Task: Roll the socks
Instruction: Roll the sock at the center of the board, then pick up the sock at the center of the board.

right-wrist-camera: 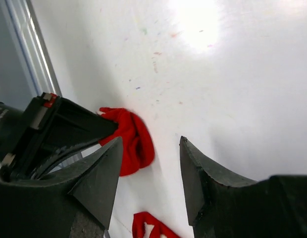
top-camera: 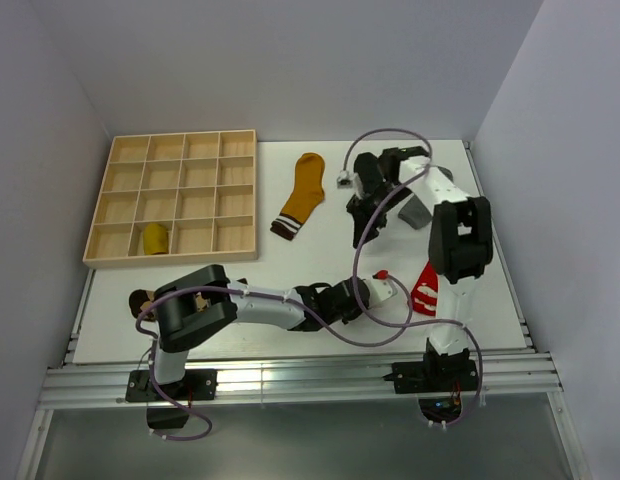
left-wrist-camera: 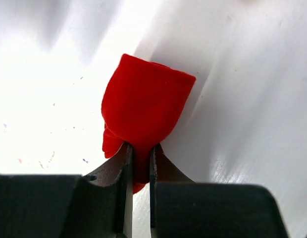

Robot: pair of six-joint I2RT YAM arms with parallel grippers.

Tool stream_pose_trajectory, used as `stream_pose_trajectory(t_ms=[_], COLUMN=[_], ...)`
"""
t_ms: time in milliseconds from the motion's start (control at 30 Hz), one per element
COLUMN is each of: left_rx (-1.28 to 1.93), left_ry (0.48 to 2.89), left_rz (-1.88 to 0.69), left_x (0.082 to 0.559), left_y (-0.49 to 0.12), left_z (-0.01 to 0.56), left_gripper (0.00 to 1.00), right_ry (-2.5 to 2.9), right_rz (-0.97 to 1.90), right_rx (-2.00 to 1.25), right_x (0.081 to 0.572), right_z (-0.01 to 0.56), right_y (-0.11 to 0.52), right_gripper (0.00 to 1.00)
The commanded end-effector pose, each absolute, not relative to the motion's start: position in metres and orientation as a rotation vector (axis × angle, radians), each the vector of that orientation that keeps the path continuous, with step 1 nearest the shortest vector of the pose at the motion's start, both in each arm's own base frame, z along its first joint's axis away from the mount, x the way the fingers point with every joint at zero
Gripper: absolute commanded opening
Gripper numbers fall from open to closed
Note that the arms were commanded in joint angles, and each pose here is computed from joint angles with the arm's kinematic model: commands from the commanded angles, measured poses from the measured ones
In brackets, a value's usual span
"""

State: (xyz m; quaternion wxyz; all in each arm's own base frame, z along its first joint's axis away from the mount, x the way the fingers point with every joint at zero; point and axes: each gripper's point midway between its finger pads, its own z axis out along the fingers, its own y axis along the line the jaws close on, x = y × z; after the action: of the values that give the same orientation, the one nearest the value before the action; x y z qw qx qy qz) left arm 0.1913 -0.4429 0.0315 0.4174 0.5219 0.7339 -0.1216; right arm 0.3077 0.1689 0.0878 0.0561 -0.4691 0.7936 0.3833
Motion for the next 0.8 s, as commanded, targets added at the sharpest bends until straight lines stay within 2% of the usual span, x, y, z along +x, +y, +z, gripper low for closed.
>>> stream_pose_trajectory(t_ms=[0,400,767], left_rx=[1.288,0.875,0.401], left_ry=[2.071,2.141,2.064], left_rz=[-0.394,-0.433,-0.313], left_x=[0.168,0.214,0.283], left_y=[-0.412,-0.375,-0.287], left_z=[-0.004,0.043,0.146], left_gripper=[0.0,0.0,0.0], right_ry=[2.312,2.262,2.241], right_rz=[1.114,0.932,0.805], right_rx=[-1.197,-0.953,-0.894], right_x=[0.337,0.357,0.365], right_z=[0.14,0.177,0.199], right_y=[0.171,0.137,0.125], right_gripper=[0.57,0.56,0.54])
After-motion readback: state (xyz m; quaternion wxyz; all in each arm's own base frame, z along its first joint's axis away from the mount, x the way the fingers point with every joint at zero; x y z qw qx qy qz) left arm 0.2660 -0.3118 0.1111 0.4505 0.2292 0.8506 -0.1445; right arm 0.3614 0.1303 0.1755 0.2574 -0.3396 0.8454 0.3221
